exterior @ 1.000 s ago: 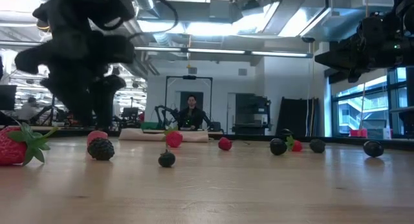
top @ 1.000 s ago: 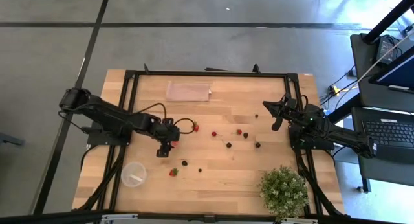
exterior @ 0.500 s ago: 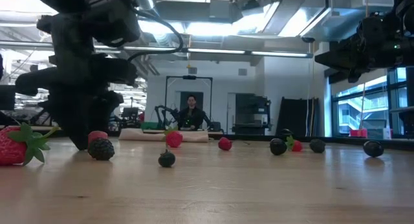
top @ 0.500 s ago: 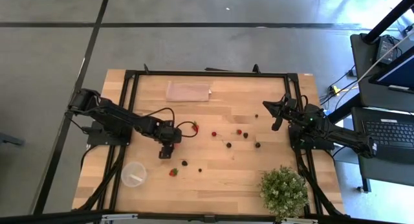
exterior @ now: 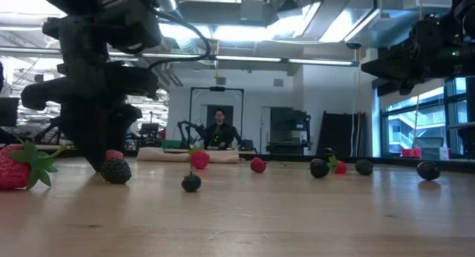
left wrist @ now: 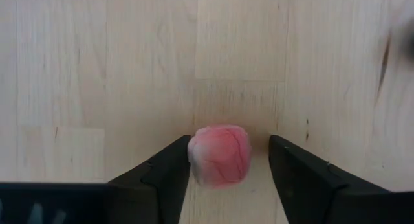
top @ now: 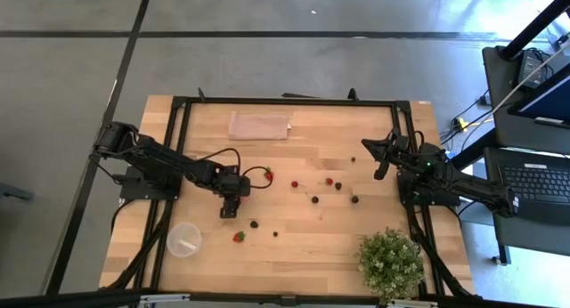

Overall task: Pick and placing Produce into tupperware
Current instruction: Put the peach into the transparent bin

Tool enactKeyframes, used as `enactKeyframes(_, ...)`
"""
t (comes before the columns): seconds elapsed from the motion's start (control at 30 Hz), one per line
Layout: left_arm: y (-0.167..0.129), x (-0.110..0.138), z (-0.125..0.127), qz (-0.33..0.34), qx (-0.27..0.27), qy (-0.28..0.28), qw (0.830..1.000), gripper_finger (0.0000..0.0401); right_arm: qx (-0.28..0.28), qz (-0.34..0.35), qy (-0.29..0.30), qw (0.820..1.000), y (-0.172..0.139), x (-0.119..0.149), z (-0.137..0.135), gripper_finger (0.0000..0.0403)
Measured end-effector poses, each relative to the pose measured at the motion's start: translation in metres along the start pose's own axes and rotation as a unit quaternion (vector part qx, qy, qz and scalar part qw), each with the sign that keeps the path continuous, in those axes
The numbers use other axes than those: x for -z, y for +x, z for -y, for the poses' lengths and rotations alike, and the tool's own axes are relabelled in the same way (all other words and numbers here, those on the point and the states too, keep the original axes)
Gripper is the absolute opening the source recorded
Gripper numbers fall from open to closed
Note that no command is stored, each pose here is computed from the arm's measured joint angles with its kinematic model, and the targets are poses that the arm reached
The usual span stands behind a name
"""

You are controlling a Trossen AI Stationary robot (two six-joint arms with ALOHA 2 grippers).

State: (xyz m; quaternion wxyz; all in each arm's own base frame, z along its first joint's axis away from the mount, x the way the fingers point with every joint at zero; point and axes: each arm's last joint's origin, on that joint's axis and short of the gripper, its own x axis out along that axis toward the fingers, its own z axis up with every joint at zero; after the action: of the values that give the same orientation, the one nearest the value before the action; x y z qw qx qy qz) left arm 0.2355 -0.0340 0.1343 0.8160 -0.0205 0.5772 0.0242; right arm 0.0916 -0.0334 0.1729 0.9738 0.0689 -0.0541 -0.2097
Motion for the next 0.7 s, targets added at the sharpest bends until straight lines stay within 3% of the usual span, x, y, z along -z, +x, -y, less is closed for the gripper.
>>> enactKeyframes(0.4,0.0,0.0,0.0,-0.001,-0.001,-0.016,1.0,0.0105,0.0,0.0,0.0,1.0,0.0,0.0,0.0,0.0013)
enactKeyframes(0.57,-0.002,0.0,0.001,-0.01,0.019,-0.017,1.0,0.0093,0.0,0.0,0.002,1.0,0.0,0.0,0.0,0.0013)
enactKeyframes(0.7,-0.023,-0.007,0.002,-0.047,0.022,-0.014,0.999,0.0094,0.0,0.0,0.001,1.0,0.0,0.0,0.0,0.0013)
